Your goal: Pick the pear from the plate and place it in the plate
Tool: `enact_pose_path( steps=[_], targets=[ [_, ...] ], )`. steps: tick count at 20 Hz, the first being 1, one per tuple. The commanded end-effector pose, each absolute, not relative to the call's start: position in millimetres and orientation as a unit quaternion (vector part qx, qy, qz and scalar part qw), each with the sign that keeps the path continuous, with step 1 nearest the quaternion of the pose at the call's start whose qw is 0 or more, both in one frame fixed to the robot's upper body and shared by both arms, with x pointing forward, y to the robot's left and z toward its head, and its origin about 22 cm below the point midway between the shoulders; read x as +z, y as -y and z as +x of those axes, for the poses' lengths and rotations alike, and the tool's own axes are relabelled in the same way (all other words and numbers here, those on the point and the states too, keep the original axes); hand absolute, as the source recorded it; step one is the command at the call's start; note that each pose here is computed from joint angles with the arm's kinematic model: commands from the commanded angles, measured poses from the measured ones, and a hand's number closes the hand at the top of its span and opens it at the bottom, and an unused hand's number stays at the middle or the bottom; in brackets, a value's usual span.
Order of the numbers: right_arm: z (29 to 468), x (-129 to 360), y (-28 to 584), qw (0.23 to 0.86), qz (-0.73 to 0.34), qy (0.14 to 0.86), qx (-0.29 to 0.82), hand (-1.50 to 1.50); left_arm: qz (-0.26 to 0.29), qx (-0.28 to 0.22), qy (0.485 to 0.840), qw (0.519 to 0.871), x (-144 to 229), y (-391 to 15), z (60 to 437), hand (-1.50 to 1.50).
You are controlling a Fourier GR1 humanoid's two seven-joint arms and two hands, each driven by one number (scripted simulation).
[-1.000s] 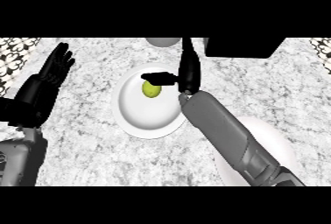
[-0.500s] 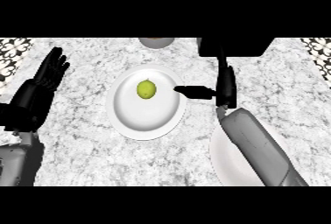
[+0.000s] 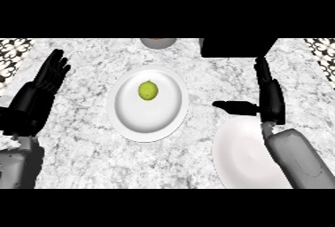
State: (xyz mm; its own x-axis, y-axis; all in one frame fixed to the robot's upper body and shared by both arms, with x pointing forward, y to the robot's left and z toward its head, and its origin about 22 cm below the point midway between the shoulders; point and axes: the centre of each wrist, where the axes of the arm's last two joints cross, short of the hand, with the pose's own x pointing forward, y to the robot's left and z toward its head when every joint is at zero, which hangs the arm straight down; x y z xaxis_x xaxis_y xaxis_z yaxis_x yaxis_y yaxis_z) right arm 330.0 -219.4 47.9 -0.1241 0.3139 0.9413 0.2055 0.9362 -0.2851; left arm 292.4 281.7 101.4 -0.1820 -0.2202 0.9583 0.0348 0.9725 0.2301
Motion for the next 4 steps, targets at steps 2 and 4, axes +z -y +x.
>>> enact_pose_path(
  steps=[2,4],
  targets=[
    [311,45,243,0.628,-0.191,0.753,0.054,-1.5,0.057,-0.094,0.764,0.635,102,-284,286,0.0],
    [313,55,250,0.619,-0.211,0.754,0.054,-1.5,0.052,-0.095,0.757,0.645,120,-281,300,0.0]
  ],
)
